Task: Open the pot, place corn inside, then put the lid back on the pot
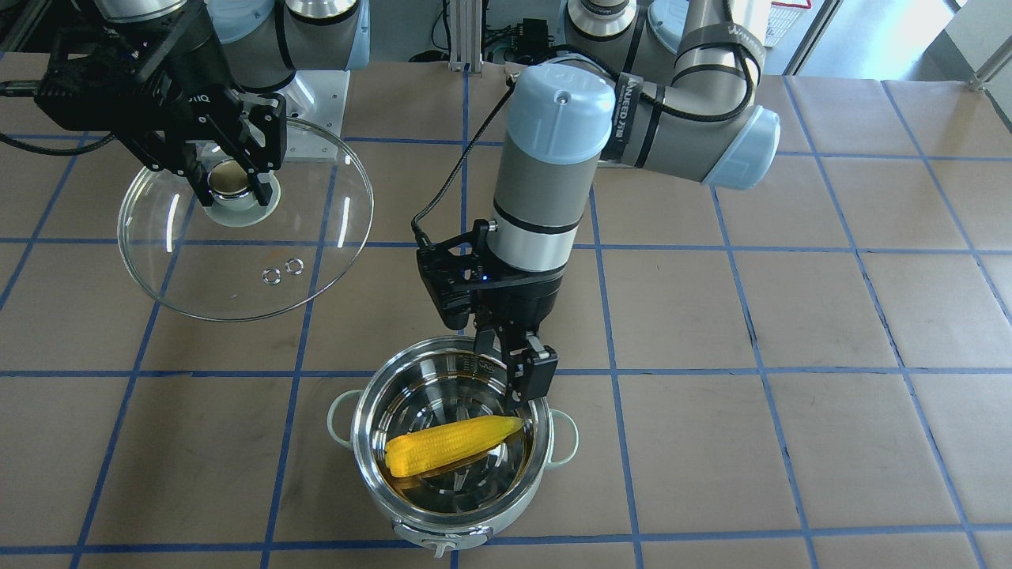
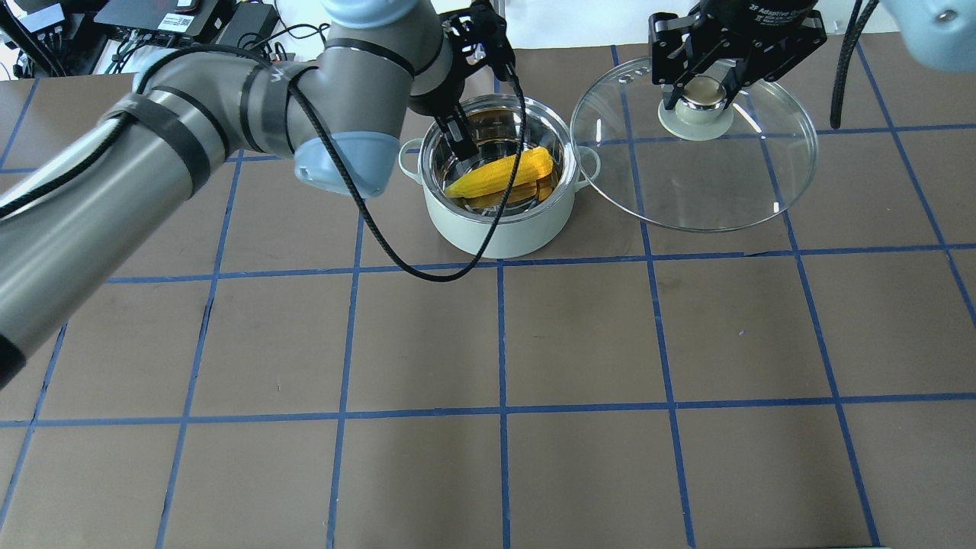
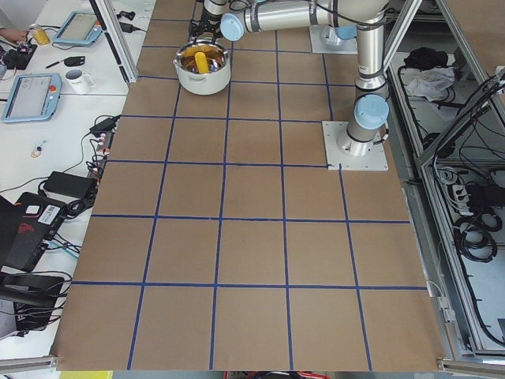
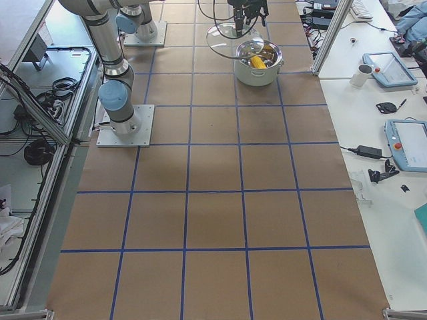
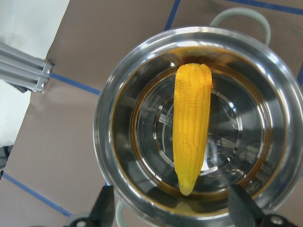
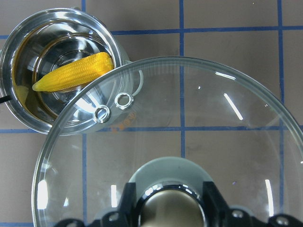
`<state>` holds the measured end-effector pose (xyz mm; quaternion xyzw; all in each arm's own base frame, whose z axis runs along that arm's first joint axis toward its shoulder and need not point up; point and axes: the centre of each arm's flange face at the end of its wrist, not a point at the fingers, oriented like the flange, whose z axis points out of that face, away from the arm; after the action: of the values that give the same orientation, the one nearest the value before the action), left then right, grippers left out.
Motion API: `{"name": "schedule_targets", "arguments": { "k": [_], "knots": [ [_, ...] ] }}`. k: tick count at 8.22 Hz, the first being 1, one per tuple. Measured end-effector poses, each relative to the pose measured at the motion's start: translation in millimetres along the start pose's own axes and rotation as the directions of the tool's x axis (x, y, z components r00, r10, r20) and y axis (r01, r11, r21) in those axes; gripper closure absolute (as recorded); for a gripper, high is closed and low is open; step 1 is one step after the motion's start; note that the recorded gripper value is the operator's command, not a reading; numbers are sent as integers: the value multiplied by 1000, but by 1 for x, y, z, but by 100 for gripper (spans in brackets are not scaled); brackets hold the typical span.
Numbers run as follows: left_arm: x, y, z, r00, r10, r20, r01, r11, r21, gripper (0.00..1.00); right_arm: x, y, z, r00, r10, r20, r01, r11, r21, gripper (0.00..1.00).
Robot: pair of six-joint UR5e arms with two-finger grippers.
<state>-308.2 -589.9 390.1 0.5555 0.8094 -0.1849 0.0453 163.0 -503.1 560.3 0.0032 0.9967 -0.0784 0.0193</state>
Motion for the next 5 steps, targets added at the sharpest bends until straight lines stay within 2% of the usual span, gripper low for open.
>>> {"name": "schedule_targets", "arguments": {
  "k": [2, 3, 5],
  "knots": [
    [-41, 54, -35, 994, -111, -15, 110, 993, -49, 14, 0, 0, -1, 1000, 0, -3, 0, 1000, 2, 60],
    [-59, 85, -50, 980, -196, -17, 194, 978, -78, 12, 0, 0, -1, 1000, 0, -3, 0, 1000, 3, 60],
    [-89, 135, -79, 934, -356, 18, 356, 929, -102, 6, -1, -1, -1, 1000, 1, 2, -1, 1000, 8, 60]
  ]
}}
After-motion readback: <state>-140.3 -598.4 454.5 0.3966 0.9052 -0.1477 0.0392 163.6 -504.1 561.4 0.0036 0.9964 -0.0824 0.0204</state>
